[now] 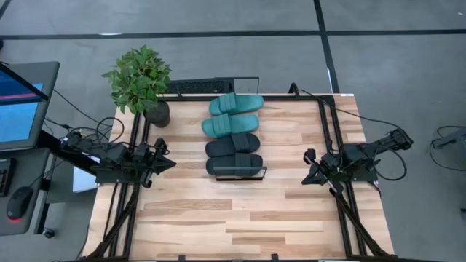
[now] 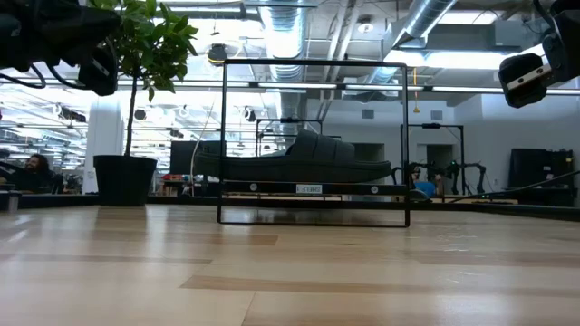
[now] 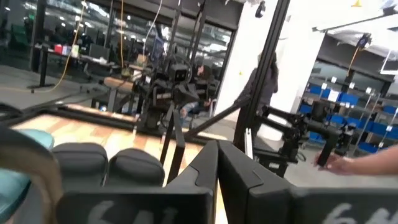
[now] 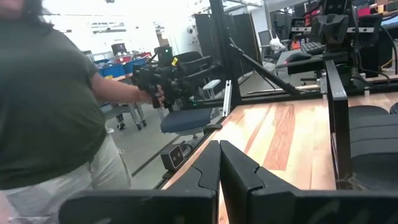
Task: Pick and place slides into the shelf
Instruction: Return to Home Position
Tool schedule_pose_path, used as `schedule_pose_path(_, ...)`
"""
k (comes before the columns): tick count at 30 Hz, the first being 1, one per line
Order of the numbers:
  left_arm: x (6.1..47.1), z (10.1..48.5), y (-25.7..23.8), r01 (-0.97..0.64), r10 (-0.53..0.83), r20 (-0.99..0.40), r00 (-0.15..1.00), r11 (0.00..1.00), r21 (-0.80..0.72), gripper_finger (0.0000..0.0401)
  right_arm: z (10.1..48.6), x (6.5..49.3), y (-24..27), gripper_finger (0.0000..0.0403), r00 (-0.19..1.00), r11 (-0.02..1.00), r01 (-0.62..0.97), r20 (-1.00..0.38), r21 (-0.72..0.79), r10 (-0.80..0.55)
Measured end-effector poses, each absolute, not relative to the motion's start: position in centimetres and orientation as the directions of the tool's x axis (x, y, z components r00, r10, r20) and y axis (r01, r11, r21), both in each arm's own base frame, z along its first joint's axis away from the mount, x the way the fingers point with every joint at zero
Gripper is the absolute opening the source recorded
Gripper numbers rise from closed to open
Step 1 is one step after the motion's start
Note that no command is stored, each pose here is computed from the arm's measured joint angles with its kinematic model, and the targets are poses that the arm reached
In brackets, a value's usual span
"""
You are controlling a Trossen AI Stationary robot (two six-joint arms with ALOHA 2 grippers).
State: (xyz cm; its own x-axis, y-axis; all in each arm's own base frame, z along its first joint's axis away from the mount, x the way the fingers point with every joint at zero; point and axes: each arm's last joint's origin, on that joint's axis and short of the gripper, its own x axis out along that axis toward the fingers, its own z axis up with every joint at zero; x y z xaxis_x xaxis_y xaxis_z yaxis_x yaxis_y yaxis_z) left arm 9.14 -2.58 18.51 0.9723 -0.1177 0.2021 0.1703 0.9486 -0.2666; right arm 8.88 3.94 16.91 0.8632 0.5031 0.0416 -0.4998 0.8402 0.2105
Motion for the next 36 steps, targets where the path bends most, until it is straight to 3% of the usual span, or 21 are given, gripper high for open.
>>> schedule_pose_path(7, 9.3, 17.2, -2.6, 0.137, -0.124, 0.069, 0.990, 0.963, -0.233, 0.0000, 16.9, 8.9, 3.9, 0.0001, 0.863, 0.840, -0.500, 0.041, 0.210, 0.503)
schedule_pose_path(36, 9.3, 17.2, -2.6, 0.130, -0.124, 0.040, 0.991, 0.968, -0.214, 0.0000, 16.9, 8.9, 3.9, 0.0001, 0.863, 0.840, -0.500, 0.041, 0.210, 0.503)
